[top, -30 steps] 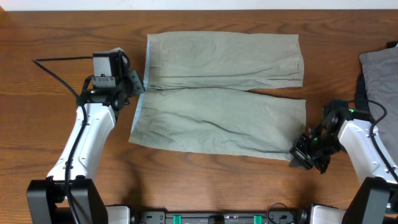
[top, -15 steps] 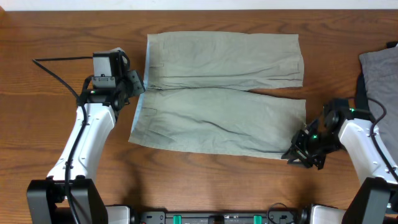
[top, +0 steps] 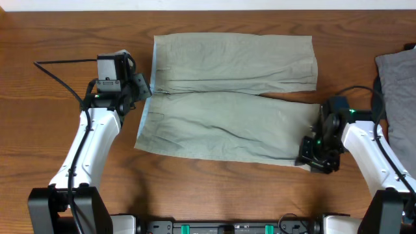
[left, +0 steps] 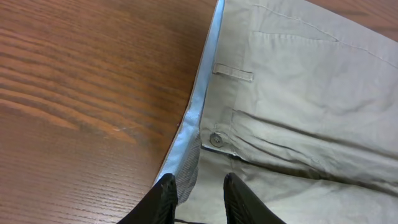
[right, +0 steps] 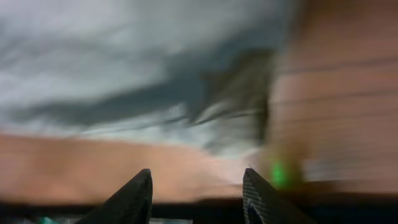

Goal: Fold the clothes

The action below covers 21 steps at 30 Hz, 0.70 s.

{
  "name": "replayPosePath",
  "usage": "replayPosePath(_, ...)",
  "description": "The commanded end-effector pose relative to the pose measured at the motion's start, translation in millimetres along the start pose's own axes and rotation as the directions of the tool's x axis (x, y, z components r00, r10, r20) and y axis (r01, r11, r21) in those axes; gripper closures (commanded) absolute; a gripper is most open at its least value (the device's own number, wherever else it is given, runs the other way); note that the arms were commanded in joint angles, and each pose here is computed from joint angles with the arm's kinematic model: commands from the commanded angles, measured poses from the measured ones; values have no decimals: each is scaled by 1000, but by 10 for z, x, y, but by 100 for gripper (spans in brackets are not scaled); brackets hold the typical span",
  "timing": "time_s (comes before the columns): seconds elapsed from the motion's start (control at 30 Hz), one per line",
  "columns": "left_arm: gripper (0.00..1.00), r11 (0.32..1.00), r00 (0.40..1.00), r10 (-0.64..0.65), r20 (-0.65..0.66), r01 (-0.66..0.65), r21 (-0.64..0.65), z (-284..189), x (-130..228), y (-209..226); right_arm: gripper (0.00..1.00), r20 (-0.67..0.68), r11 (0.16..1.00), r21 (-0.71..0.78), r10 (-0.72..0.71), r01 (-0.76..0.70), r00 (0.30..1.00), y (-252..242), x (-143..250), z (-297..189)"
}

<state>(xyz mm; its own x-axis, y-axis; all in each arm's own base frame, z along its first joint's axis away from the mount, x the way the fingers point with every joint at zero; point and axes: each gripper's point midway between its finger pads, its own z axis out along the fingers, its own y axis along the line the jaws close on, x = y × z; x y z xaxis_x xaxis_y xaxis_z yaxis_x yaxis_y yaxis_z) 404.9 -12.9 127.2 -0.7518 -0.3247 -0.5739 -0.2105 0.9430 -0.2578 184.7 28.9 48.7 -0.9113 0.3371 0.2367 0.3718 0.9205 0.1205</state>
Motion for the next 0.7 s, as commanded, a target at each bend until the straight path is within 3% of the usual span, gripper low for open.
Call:
replayPosePath(0.0, 72, 1000, 1000, -4, -1, 4, -7, -1, 4, 22, 55, 107, 982, 69, 167, -175, 980, -149, -214, -58)
replayPosePath(0.3, 72, 1000, 1000, -4, -1, 4, -7, -1, 6, 22, 64, 142, 975, -111, 206, -192, 968, 116, -426, -89)
replayPosePath(0.67, 71, 1000, 1000, -4, -1, 4, -7, -1, 6, 22, 67, 136, 969, -112, 236, -222, 962, 83, -405, 25)
